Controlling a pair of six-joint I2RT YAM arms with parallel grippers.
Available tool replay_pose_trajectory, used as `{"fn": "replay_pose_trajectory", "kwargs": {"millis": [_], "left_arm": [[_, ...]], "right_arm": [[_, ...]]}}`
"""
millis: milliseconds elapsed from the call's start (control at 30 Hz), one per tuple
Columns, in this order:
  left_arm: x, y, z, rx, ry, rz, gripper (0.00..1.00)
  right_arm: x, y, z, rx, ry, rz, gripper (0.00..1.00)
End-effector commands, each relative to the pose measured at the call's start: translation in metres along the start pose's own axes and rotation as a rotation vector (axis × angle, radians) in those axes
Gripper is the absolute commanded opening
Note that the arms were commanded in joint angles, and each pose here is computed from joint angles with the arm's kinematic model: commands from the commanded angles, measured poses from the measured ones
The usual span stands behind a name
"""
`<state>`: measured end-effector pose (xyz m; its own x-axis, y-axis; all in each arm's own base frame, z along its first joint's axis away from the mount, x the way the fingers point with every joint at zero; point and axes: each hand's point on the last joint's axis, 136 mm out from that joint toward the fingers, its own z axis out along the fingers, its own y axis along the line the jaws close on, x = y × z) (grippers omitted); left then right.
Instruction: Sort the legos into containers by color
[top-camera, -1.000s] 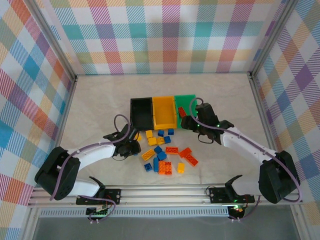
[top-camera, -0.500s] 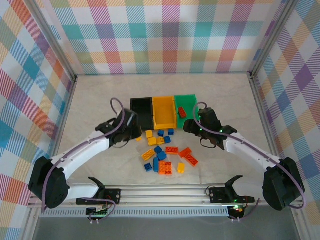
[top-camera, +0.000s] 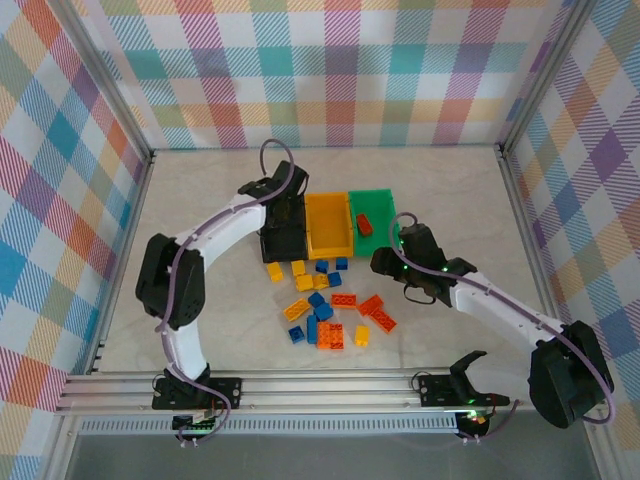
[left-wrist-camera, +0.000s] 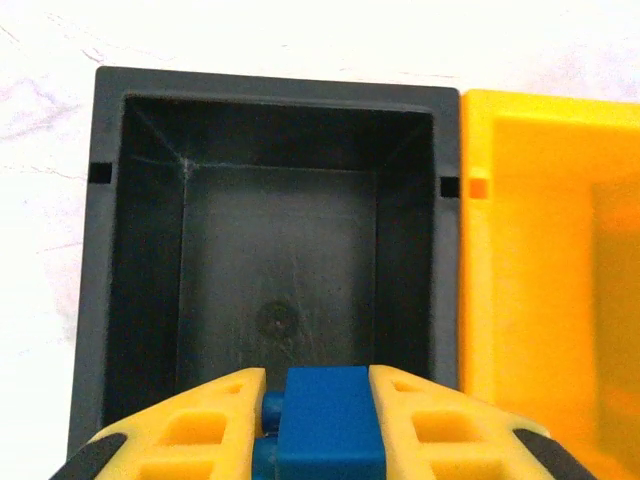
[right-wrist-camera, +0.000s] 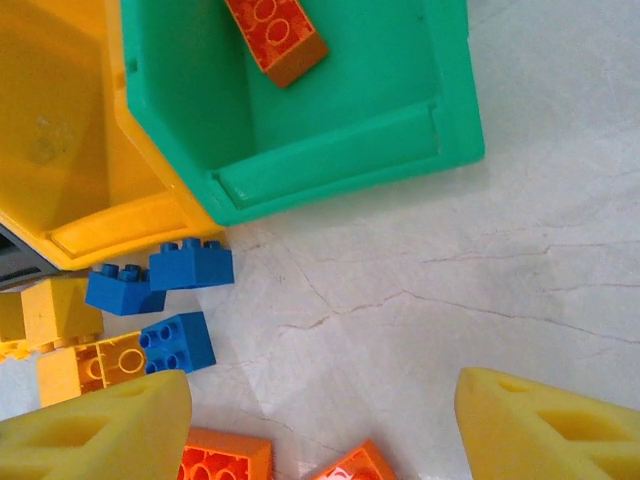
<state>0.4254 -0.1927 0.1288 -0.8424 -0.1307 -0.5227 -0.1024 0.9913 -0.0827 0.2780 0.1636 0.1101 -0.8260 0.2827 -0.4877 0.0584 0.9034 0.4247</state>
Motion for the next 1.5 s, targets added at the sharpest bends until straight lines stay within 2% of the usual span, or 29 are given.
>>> {"fn": "replay_pose_trajectory", "kwargs": {"millis": [0,167,233,367,500,567,633,733,900,1100,1233,1367,1467], "left_arm": [[-0.006,0.005,0.001,-0.050,0.023,0.043,0.29],[-0.016,-0.002,-0.010,-0.018,0.004,0.033,0.55],[-0.021,-0.009,-0.026,0.037,-0.026,0.020,0.67],[-0.020,-0.027,-0.074,0.182,-0.088,0.007,0.78],[0.012,-0.045,-0.119,0.361,-0.108,-0.001,0.84],[0.035,-0.051,-0.134,0.444,-0.105,-0.011,1.00],[0.067,-0.049,-0.140,0.497,-0.079,-0.017,1.00],[0.105,-0.038,-0.136,0.505,-0.046,-0.016,1.00],[0.142,-0.011,-0.127,0.480,0.002,-0.035,1.00],[0.158,0.011,-0.118,0.419,0.007,-0.034,1.00],[0.160,0.013,-0.113,0.400,0.012,-0.029,1.00],[0.161,0.013,-0.110,0.389,0.019,-0.023,1.00],[0.162,0.012,-0.108,0.387,0.022,-0.020,1.00]], "right_arm": [[0.009,-0.001,-0.003,-0.013,0.032,0.005,0.71],[0.023,-0.001,-0.002,-0.024,0.092,-0.010,0.72],[0.029,-0.002,-0.004,-0.022,0.119,-0.021,0.72],[0.046,-0.005,-0.006,-0.009,0.172,-0.050,0.72],[0.069,-0.012,-0.005,0.011,0.234,-0.075,0.72],[0.080,-0.015,-0.004,0.026,0.260,-0.087,0.72],[0.089,-0.018,-0.004,0.040,0.281,-0.102,0.73],[0.102,-0.018,-0.004,0.059,0.317,-0.133,0.73],[0.116,-0.019,-0.008,0.111,0.357,-0.207,0.79],[0.127,-0.033,-0.006,0.220,0.385,-0.255,0.80],[0.133,-0.041,-0.001,0.287,0.401,-0.271,0.79],[0.131,-0.054,0.000,0.371,0.388,-0.249,0.75],[0.129,-0.055,0.002,0.370,0.365,-0.245,0.72]]}}
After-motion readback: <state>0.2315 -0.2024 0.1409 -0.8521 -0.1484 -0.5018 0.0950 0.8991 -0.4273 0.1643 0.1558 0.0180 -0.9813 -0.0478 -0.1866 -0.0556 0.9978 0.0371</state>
